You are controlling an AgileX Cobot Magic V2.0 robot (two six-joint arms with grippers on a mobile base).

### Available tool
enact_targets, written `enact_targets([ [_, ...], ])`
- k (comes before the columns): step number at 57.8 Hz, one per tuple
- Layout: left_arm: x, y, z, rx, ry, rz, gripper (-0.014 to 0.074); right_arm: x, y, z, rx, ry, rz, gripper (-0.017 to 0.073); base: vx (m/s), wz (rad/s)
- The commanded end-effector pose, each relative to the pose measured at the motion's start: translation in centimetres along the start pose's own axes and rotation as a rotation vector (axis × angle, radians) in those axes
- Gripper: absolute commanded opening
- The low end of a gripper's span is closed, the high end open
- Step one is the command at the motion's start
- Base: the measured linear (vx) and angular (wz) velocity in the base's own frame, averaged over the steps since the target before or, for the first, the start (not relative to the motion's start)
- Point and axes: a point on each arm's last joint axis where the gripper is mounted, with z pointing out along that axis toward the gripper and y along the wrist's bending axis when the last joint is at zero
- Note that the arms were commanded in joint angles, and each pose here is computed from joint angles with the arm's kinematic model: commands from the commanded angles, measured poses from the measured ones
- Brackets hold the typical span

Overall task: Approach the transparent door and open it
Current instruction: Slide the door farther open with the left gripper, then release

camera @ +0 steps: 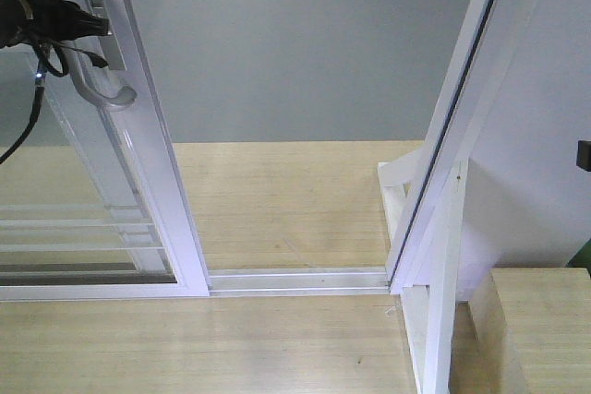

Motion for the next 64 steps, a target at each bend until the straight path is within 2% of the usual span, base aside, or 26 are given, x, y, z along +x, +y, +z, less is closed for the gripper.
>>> enact_targets([
  [1,-2.7,1.2,-2.6,-0.021,-0.103,-0.015,0.0387,-1.4,-0.2,-0.6,0.003,-0.092,-0.026,0.0309,0.00,0.00],
  [9,-2.2,2.6,-2.5,-0.063,-0.058,-0.026,0.0387,-1.4,-0.2,-0.6,0.005,-0.093,-0.030,0.0309,0.00,0.00],
  [13,-2.1,3.2,-2.6,-0.077,-0.050,-0.013,0.0387,-1.4,-0.2,-0.6,0.005,-0.093,-0.031,0.0309,0.00,0.00],
  [20,-2.3,3.3,-3.1,-0.085,-0.056,0.020,0.0387,-1.4,-0.2,-0.6,0.005,-0.093,-0.033,0.0309,0.00,0.00],
  [34,-3.4,3.6,-5.1,-0.088,-0.102,-0.002,0.0387,-1.4,-0.2,-0.6,0.006,-0.094,-0.034,0.0309,0.00,0.00],
  [45,-3.4,3.6,-9.2,-0.058,-0.195,-0.046,0.0356,-1.4,-0.2,-0.6,0.005,-0.093,-0.033,0.0309,0.00,0.00],
  [59,1.6,2.4,-16.4,0.038,-0.335,-0.150,0.0309,-1.4,-0.2,-0.6,0.007,-0.093,-0.035,0.0309,0.00,0.00],
  [64,3.2,2.1,-18.9,0.057,-0.397,-0.172,0.0305,-1.4,-0.2,-0.6,0.007,-0.093,-0.035,0.0309,0.00,0.00],
])
